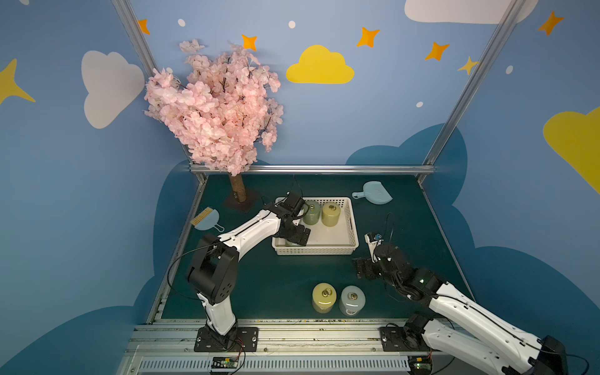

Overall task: Take the tea canister out of the basket
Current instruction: Pick up the tea canister from the basket, then place the tea canister at the center of the board.

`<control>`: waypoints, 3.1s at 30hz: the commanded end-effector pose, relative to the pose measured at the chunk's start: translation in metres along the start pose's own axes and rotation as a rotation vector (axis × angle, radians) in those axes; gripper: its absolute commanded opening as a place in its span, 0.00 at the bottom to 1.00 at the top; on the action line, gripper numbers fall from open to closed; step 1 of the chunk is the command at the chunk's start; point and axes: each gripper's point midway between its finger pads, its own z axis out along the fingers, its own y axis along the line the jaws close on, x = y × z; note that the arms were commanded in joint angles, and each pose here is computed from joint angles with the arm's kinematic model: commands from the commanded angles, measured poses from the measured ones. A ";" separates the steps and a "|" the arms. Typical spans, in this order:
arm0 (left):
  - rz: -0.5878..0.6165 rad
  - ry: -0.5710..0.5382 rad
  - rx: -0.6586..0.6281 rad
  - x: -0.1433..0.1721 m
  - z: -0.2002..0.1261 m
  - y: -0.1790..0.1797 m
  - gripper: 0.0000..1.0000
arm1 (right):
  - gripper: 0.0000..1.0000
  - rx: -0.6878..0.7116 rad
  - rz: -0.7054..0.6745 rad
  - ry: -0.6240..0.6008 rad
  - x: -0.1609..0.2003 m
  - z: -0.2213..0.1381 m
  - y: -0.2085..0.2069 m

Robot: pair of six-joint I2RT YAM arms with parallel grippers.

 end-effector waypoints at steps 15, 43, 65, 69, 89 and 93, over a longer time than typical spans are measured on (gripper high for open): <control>0.024 0.036 -0.048 0.000 0.012 0.004 0.93 | 0.99 -0.001 0.016 -0.031 -0.004 -0.001 -0.001; 0.040 -0.064 -0.054 -0.023 -0.027 0.000 0.56 | 0.99 -0.016 0.025 -0.039 -0.008 -0.003 0.002; 0.049 -0.160 0.003 -0.035 -0.085 -0.013 0.53 | 0.98 -0.036 0.020 -0.047 -0.010 -0.007 0.004; 0.052 -0.169 0.012 -0.032 -0.092 -0.015 0.53 | 0.98 -0.034 0.021 -0.053 -0.011 -0.008 0.004; 0.121 -0.151 0.069 0.019 -0.113 -0.043 0.51 | 0.98 -0.041 0.022 -0.090 -0.019 -0.013 0.004; 0.144 -0.137 0.078 0.035 -0.114 -0.050 0.51 | 0.98 -0.033 0.032 -0.103 -0.020 -0.013 0.002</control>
